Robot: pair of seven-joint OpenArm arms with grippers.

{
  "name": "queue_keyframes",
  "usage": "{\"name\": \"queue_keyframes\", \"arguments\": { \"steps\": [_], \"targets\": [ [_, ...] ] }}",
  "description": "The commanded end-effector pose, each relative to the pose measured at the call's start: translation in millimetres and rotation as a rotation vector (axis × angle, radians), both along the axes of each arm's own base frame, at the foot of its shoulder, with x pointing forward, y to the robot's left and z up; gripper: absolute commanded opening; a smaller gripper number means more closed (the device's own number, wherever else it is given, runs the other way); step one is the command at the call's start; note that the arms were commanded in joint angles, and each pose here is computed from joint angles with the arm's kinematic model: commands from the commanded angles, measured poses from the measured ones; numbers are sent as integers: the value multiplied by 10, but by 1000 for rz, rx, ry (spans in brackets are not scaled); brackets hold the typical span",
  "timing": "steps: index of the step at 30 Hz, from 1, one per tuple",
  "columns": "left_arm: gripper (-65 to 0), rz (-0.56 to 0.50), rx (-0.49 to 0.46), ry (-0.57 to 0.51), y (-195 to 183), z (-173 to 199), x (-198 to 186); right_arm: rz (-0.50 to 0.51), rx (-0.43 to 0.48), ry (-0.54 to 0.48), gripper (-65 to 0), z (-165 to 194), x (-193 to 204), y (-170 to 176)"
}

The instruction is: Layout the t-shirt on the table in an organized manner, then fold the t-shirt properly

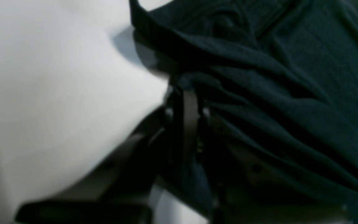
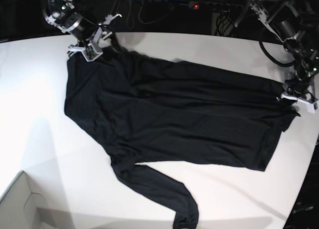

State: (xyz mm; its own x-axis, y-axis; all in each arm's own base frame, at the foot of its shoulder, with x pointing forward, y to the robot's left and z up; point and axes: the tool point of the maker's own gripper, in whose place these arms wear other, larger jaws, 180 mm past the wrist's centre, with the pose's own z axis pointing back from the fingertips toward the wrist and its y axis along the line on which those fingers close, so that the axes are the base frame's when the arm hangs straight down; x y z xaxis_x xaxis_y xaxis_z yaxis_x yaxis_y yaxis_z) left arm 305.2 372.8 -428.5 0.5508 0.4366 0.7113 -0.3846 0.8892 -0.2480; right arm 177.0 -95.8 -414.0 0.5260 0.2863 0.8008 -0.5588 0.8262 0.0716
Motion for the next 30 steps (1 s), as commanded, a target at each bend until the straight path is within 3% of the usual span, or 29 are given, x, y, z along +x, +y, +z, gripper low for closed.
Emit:
{"name": "queue_keyframes", "arguments": {
  "steps": [1,4,9,13,23,30],
  "targets": [
    [-649,4,25,14,91,52,2,-3,27,-41,-471,101,77,4],
    [-649,4,26,16,92,51,1,-3,27,-44,-535,107,89,4],
    [-649,4,26,16,92,51,1,-1,23,-46,-565,109,95,-7],
    [-649,4,26,16,92,51,1,-1,22,-45,-650,107,93,-8],
    [-649,4,26,16,92,51,1,0,17,-74,-650,172,189,-19],
    [-649,4,26,20,92,37,-19,-52,-11,-149,-650,326,487,-232]
  ]
}}
